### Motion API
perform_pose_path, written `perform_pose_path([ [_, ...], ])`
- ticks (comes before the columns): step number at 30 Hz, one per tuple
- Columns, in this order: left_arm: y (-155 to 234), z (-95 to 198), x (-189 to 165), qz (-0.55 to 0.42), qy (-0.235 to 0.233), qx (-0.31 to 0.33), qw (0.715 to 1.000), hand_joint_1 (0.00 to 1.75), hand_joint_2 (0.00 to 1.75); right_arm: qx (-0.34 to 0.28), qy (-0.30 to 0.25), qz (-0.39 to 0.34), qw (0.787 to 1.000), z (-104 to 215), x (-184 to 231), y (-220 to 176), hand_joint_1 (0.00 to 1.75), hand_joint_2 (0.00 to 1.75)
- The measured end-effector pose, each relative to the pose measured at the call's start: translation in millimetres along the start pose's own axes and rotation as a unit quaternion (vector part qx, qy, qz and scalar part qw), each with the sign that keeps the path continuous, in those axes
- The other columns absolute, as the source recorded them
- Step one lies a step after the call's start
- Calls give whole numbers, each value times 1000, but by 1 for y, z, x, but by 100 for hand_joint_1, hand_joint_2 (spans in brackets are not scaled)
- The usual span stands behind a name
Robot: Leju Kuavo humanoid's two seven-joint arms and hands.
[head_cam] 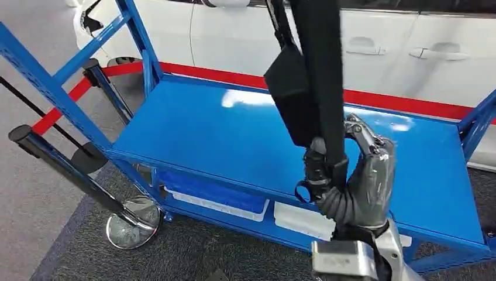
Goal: Take the parts from the cabinet and place them on the table.
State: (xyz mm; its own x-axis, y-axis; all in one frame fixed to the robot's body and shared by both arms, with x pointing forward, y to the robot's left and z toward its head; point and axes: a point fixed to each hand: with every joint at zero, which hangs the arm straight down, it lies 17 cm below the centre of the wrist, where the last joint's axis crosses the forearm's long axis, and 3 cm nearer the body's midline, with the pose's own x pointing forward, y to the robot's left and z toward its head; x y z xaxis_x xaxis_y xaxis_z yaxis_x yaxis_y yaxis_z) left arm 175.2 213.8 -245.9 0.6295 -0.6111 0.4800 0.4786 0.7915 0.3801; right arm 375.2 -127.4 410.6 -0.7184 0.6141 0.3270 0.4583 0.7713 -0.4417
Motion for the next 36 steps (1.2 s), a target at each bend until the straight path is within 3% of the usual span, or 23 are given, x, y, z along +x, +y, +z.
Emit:
perform_pose_path([
  [12, 7, 1, -16, 1, 19, 2, 1000, 0, 175, -22, -25, -52, 998, 8, 38, -24, 175, 175],
  [26, 8, 3, -31, -1, 39, -4, 999, 0, 175, -4, -18, -81, 997, 26, 45, -19, 175, 175],
  [36, 11, 2, -37, 2, 54, -9, 998, 0, 175, -13, 15, -153, 988, 40, 41, -21, 175, 175],
])
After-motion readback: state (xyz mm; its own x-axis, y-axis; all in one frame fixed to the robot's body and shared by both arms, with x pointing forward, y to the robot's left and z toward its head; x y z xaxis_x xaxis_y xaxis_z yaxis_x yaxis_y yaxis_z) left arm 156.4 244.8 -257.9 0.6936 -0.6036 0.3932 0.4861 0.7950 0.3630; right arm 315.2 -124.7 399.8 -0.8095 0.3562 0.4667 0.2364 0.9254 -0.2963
